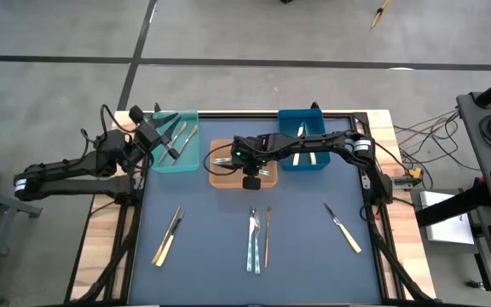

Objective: Sort silverware by color (type)
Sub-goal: Put the white knife in the orange bin, then put the yellow knife into the blue bin

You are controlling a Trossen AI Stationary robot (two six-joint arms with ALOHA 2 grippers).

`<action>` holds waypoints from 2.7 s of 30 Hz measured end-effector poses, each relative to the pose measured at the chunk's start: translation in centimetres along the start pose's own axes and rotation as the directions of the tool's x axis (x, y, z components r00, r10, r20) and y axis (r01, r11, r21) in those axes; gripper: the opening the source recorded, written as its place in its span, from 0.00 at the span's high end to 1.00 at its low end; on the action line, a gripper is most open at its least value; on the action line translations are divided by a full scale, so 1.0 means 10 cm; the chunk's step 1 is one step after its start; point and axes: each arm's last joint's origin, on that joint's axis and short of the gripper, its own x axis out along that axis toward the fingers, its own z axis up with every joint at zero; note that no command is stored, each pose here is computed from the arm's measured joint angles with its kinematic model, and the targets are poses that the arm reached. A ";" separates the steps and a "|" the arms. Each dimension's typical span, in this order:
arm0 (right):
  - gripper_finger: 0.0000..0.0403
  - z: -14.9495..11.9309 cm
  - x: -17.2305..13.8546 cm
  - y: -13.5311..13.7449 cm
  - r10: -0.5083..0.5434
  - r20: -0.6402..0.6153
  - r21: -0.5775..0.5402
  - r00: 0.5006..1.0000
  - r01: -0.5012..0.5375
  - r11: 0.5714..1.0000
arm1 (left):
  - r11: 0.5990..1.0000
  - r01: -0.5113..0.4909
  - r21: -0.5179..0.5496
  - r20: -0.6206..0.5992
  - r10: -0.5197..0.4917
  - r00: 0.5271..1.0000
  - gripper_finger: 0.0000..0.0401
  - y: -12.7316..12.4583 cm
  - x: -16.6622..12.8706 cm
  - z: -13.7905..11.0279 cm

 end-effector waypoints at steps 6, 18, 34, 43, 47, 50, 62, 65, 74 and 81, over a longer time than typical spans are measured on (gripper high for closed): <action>0.91 0.00 0.00 0.00 0.000 0.001 0.001 1.000 0.000 1.000 | 1.000 0.000 0.000 0.000 0.000 1.000 0.90 0.00 0.00 0.00; 0.90 0.00 0.00 0.00 0.003 0.001 0.014 1.000 -0.003 1.000 | 1.000 0.000 0.000 0.000 0.000 1.000 0.90 0.00 0.00 0.00; 0.90 0.03 0.00 0.00 -0.004 0.027 -0.010 1.000 0.004 1.000 | 1.000 0.000 0.001 0.000 0.000 1.000 0.90 0.00 0.00 0.00; 0.92 0.03 0.00 0.00 -0.008 0.033 -0.004 0.999 0.008 1.000 | 1.000 0.000 0.003 0.000 0.000 1.000 0.90 0.00 0.00 0.00; 0.85 0.03 0.00 0.00 -0.008 0.034 -0.001 0.999 0.008 1.000 | 1.000 0.000 0.004 0.000 0.000 1.000 0.90 0.00 0.00 0.00; 0.78 0.03 0.00 0.00 -0.008 0.035 0.000 0.999 0.008 1.000 | 1.000 0.000 0.004 0.000 0.000 1.000 0.90 0.00 0.00 0.00; 0.66 0.05 -0.01 -0.01 -0.011 0.053 0.028 0.999 0.009 1.000 | 1.000 0.001 0.004 -0.001 -0.001 1.000 0.90 0.00 0.00 0.00; 0.67 0.06 -0.05 -0.01 -0.012 0.063 0.044 0.998 0.009 0.999 | 1.000 0.001 0.005 -0.001 -0.001 1.000 0.90 0.00 0.00 0.00; 0.75 0.15 -0.47 0.05 -0.018 0.161 0.016 0.987 0.016 1.000 | 1.000 0.003 -0.002 -0.006 -0.003 1.000 0.90 -0.01 0.01 -0.01; 0.83 0.12 -0.75 0.29 0.000 0.276 -0.072 0.961 0.020 0.997 | 0.998 0.018 -0.052 -0.034 -0.020 0.999 0.90 -0.06 0.05 -0.04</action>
